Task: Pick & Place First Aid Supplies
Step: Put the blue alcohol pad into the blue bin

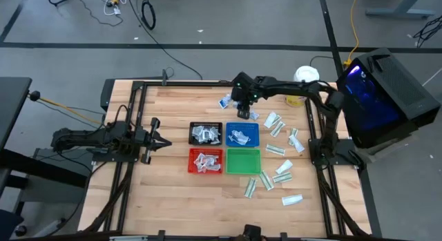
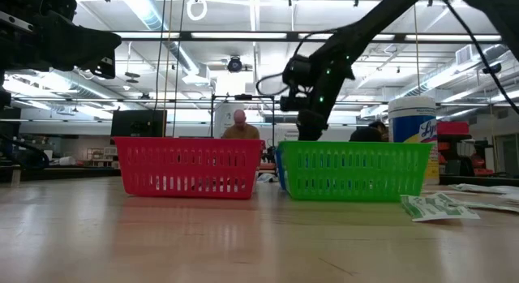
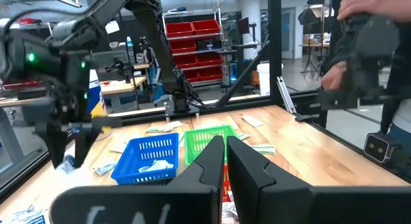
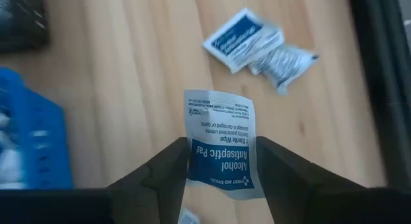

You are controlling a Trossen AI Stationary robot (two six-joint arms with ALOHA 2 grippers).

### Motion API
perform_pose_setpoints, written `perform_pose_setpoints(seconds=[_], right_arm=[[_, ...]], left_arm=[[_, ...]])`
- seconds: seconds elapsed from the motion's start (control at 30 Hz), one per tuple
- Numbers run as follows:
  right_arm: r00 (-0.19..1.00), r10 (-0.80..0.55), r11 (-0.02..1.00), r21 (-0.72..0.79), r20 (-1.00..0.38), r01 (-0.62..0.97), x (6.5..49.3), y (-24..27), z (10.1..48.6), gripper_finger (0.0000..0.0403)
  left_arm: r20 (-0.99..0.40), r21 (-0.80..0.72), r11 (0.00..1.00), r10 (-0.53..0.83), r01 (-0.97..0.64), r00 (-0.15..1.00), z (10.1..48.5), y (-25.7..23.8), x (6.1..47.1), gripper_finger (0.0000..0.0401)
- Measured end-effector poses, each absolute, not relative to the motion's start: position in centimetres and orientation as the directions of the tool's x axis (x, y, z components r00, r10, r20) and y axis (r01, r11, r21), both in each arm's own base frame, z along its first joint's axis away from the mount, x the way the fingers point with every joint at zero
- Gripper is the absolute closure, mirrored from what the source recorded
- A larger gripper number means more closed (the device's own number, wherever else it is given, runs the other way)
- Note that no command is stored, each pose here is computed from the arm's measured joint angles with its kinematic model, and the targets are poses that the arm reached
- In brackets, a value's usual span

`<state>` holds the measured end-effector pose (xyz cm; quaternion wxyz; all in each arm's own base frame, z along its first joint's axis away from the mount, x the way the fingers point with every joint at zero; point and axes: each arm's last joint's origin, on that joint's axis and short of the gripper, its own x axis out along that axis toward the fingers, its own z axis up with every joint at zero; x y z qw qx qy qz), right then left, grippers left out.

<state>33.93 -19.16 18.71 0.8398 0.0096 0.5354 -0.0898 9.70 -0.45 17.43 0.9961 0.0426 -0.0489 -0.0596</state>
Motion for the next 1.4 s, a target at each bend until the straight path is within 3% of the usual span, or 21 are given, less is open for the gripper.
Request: perform_pose_setpoints(seconds=[0.3,0.63,1.2,1.4], right_arm=[[0.442,-0.113,0.988,-0.055,-0.890,0.142,33.7,-15.8,22.2,0.0219],[0.383,0.063,0.998,0.055,-0.922,-0.032,34.6,-10.4,22.0,0.0219],[0.373,0.092,0.996,0.089,-0.923,-0.025,35.3,-7.5,21.9,0.0218],[0.372,0.096,0.995,0.085,-0.923,-0.046,35.4,-7.1,21.9,0.0195]], left_arm=[[0.093,0.091,0.989,-0.123,0.114,0.988,17.4,-0.5,9.7,0.0376],[0.092,0.091,0.989,-0.123,0.114,0.988,17.4,-0.5,9.7,0.0376],[0.093,0.091,0.989,-0.123,0.114,0.988,17.4,-0.5,9.7,0.0376],[0.093,0.091,0.989,-0.123,0.114,0.988,17.4,-0.5,9.7,0.0376]])
